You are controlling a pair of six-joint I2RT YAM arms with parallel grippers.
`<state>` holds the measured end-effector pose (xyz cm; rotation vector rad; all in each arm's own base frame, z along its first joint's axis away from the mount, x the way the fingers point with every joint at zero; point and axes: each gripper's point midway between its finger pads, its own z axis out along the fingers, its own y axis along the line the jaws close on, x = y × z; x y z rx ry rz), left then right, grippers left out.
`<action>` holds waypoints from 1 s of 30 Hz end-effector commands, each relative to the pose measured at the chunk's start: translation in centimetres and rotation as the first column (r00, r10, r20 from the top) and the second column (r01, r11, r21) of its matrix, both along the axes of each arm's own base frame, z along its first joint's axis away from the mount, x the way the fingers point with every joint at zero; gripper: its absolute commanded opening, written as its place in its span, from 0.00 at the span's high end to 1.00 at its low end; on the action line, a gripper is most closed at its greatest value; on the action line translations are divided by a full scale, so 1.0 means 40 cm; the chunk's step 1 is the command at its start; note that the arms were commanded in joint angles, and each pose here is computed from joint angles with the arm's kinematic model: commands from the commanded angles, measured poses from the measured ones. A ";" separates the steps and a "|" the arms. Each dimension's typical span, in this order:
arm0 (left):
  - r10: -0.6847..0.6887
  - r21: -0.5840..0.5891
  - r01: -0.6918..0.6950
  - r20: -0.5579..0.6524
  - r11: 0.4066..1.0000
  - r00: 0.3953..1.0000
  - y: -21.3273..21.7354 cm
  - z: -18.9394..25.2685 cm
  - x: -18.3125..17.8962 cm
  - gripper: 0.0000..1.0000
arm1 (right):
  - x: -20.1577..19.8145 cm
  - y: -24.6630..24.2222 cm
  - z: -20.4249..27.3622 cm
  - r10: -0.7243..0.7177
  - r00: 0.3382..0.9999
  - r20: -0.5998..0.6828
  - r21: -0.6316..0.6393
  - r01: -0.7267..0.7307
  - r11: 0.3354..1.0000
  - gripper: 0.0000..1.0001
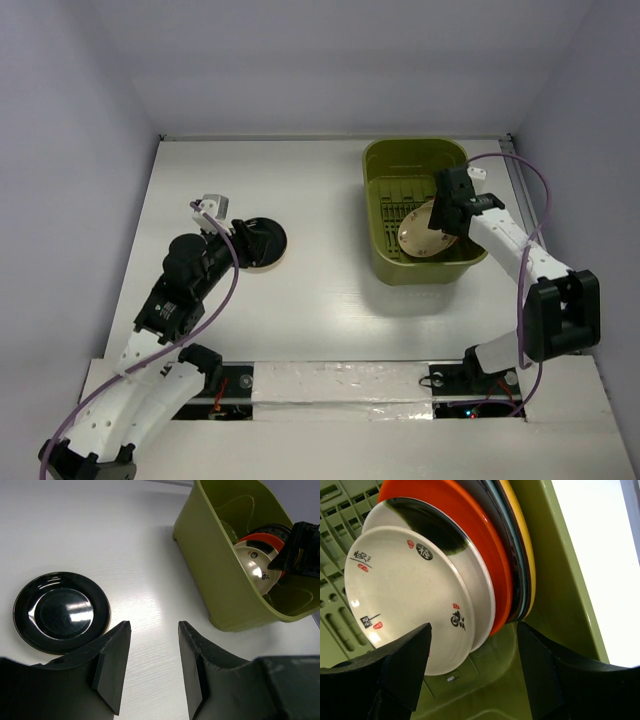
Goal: Unload the plates from the dish rack
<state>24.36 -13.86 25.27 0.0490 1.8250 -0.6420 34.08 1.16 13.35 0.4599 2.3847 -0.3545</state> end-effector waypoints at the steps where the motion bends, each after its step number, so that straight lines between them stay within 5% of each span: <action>1: 0.004 -0.020 -0.002 0.078 1.000 0.997 0.000 0.066 0.003 0.60 | 0.047 -0.005 0.036 -0.031 0.998 0.062 0.002 0.031 1.000 0.27; 12: 0.015 -0.016 -0.014 0.078 1.000 0.997 0.005 0.065 0.007 0.60 | 0.094 0.024 -0.073 -0.002 1.000 -0.006 0.019 0.002 1.000 0.18; 14: 0.014 -0.018 -0.013 0.081 1.000 0.997 0.004 0.067 0.006 0.60 | 0.097 0.026 -0.065 -0.007 1.000 0.019 0.028 0.007 1.000 0.26; 19: 0.011 -0.017 -0.010 0.078 1.000 0.997 0.002 0.064 0.007 0.60 | 0.104 0.024 0.013 -0.028 0.989 0.148 0.059 0.019 0.998 0.73; 22: 0.008 -0.019 -0.007 0.079 1.000 0.997 0.001 0.065 0.006 0.60 | 0.106 0.032 0.062 -0.028 0.975 0.220 0.095 0.007 0.995 0.90; 25: 0.009 -0.021 -0.007 0.079 1.000 0.997 0.001 0.065 0.005 0.60 | 0.113 0.040 0.099 -0.026 0.961 0.277 0.122 -0.009 0.993 1.00; 30: 0.011 -0.019 -0.010 0.079 1.000 0.997 0.003 0.063 0.006 0.60 | 0.117 0.048 0.137 -0.008 0.943 0.334 0.137 -0.040 0.990 1.00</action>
